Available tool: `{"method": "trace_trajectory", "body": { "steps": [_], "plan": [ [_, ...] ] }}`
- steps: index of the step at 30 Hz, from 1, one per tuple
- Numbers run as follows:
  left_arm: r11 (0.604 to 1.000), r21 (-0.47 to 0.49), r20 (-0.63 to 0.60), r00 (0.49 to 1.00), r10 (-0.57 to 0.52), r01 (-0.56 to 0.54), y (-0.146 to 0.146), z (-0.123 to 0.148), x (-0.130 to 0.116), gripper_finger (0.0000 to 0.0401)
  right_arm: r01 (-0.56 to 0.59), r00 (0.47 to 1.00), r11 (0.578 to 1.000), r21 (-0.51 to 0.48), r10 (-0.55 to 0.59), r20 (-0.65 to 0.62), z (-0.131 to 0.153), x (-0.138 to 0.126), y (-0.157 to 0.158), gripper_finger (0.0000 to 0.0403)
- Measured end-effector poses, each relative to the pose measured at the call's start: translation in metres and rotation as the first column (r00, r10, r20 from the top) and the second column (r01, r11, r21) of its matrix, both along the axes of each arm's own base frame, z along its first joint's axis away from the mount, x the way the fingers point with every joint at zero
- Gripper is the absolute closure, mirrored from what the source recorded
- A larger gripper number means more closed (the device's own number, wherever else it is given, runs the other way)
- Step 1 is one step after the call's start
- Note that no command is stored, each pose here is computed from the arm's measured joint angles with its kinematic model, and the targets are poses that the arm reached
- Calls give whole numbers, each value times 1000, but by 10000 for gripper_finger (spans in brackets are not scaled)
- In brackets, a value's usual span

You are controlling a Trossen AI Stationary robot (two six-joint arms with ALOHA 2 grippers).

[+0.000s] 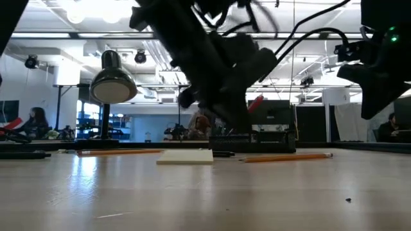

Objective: Pick and place office supplies into organizer
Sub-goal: Put the bottom pencil into the desk organizer

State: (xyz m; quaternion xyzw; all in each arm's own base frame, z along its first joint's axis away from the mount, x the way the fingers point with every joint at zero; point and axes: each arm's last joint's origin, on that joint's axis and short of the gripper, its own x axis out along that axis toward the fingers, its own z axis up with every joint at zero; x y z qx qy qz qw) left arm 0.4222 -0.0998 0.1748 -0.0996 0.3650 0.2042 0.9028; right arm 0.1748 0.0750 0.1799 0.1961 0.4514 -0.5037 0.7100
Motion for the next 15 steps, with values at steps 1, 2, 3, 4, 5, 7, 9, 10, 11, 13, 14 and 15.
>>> {"method": "trace_trajectory", "body": {
  "steps": [1,2,3,4,5,7,9,10,11,13,14,15],
  "plan": [
    [997,50,-14,998,-54,55,-2,3,1,401,-10,1000,1000,-6,10,0,0,0,0,394],
    [990,96,-37,994,-103,107,-4,4,1,401,-18,1000,1000,-12,18,0,0,0,0,394],
    [980,132,-74,987,-143,152,-6,4,-1,401,-27,1000,999,-20,27,-1,0,0,-1,394],
    [969,158,-114,978,-172,189,-6,2,-2,401,-35,999,999,-27,35,-1,-1,0,-1,394],
    [960,174,-145,970,-195,219,-7,-1,-3,401,-47,999,998,-31,47,-8,-1,0,-1,394],
    [942,201,-182,955,-235,270,-6,-1,-4,401,-69,997,997,-37,68,-24,-2,0,-1,394],
    [925,231,-187,947,-261,300,-5,2,-3,401,-86,996,995,-41,84,-42,-3,-2,-2,394],
    [919,242,-192,944,-268,310,-5,2,-3,401,-93,995,995,-43,91,-50,-4,-2,-2,394],
    [914,248,-197,941,-276,320,-5,2,-3,401,-96,994,994,-43,94,-54,-4,-3,-2,394],
    [912,238,-204,935,-289,334,-6,0,-2,401,-96,994,994,-45,93,-57,-6,-3,-3,394],
    [913,227,-196,934,-298,339,-5,-2,-1,401,-90,995,995,-46,88,-57,-6,-4,-3,394],
    [913,210,-193,930,-312,350,-5,-2,0,401,-83,995,995,-46,81,-53,-7,-4,-3,394]
  ]
}}
